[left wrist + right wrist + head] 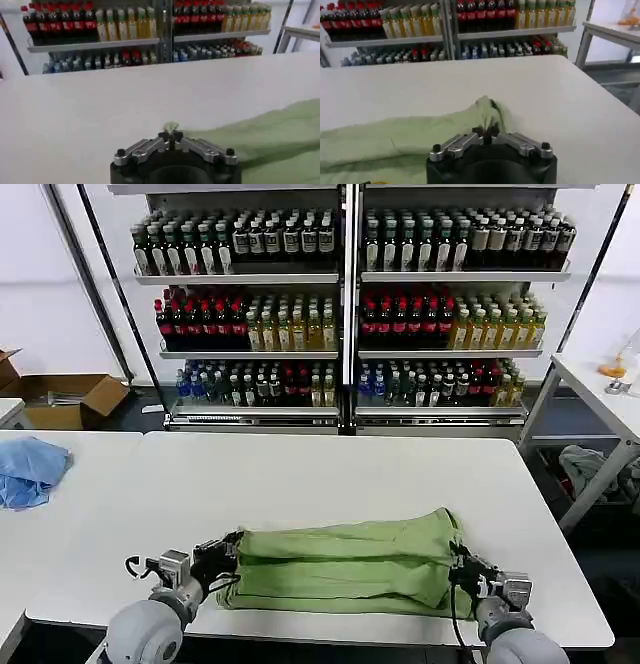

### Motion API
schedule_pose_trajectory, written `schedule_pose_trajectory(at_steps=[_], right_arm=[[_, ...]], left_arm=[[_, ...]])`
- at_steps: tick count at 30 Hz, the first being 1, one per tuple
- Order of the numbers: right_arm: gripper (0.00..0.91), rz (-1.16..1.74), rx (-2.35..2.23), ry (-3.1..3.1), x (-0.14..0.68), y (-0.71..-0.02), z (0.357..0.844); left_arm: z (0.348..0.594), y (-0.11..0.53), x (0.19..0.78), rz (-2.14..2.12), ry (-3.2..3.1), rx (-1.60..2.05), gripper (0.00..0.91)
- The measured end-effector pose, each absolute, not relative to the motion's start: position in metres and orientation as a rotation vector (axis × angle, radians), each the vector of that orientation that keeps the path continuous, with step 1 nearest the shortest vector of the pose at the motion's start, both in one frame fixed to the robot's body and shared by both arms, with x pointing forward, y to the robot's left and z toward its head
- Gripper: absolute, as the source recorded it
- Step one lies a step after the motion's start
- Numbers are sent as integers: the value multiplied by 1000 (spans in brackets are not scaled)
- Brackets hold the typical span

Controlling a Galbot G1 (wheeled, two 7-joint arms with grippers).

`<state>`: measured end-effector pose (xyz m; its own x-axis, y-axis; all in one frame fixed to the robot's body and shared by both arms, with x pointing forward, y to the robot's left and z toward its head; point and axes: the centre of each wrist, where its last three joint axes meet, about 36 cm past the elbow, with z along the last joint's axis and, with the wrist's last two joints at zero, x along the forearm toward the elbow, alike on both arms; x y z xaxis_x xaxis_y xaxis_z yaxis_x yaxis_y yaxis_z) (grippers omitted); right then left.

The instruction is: Fold and organize the clothes.

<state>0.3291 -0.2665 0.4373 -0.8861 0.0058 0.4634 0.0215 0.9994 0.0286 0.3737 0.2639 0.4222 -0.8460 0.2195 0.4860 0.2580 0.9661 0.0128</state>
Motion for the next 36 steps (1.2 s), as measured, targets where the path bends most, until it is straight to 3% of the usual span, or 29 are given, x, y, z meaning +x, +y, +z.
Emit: schedule_pose_trajectory(at_steps=[13, 34, 36], right_arm=[[907, 2, -28, -2697, 303, -269, 451], [907, 21, -41, -2713, 291, -277, 462], [907, 20, -40, -2713, 291, -277, 462]], left_arm=[[423, 246, 345, -91, -2725, -213, 907], [380, 196, 326, -13, -2746, 41, 907], [376, 195, 327, -21, -2743, 60, 816]])
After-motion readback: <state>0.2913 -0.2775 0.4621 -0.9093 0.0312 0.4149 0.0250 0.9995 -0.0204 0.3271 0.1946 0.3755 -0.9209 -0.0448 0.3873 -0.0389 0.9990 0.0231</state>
